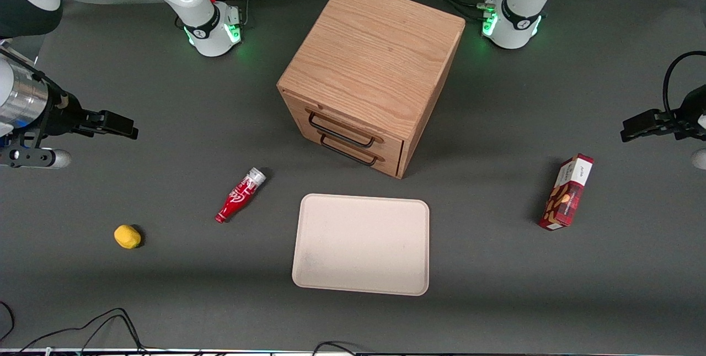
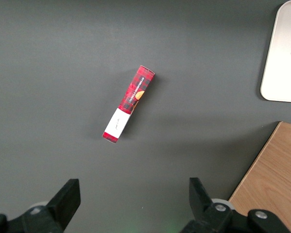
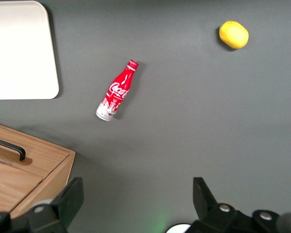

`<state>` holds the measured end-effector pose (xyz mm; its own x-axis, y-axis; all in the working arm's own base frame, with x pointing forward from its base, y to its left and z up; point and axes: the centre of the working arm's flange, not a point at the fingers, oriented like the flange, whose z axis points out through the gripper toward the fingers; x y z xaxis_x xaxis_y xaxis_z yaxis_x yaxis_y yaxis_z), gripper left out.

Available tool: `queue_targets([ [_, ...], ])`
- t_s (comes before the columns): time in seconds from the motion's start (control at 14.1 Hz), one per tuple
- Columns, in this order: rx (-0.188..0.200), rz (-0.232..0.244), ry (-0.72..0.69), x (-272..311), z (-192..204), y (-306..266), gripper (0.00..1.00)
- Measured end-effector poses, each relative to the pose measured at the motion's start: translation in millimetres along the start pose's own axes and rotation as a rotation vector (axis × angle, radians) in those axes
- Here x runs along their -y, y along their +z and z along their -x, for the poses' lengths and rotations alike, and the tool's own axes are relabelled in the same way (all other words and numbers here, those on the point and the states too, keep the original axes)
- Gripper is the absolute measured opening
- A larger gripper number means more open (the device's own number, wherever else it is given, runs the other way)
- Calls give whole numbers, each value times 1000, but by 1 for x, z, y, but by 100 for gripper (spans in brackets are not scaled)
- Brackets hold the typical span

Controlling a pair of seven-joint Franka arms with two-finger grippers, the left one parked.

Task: Place coke bottle on tray
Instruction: 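Move the open right gripper toward the red Coca-Cola bottle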

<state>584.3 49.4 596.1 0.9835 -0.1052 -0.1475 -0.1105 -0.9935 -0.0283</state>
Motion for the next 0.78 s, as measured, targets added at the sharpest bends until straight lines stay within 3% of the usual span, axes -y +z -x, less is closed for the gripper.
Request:
queue_targets([
  [0.28,2,0,10,-3,0,1,100],
  [0.5,9,-3,94,8,-7,12,100],
  [0.78,-8,-19,215,54,-30,79,100],
])
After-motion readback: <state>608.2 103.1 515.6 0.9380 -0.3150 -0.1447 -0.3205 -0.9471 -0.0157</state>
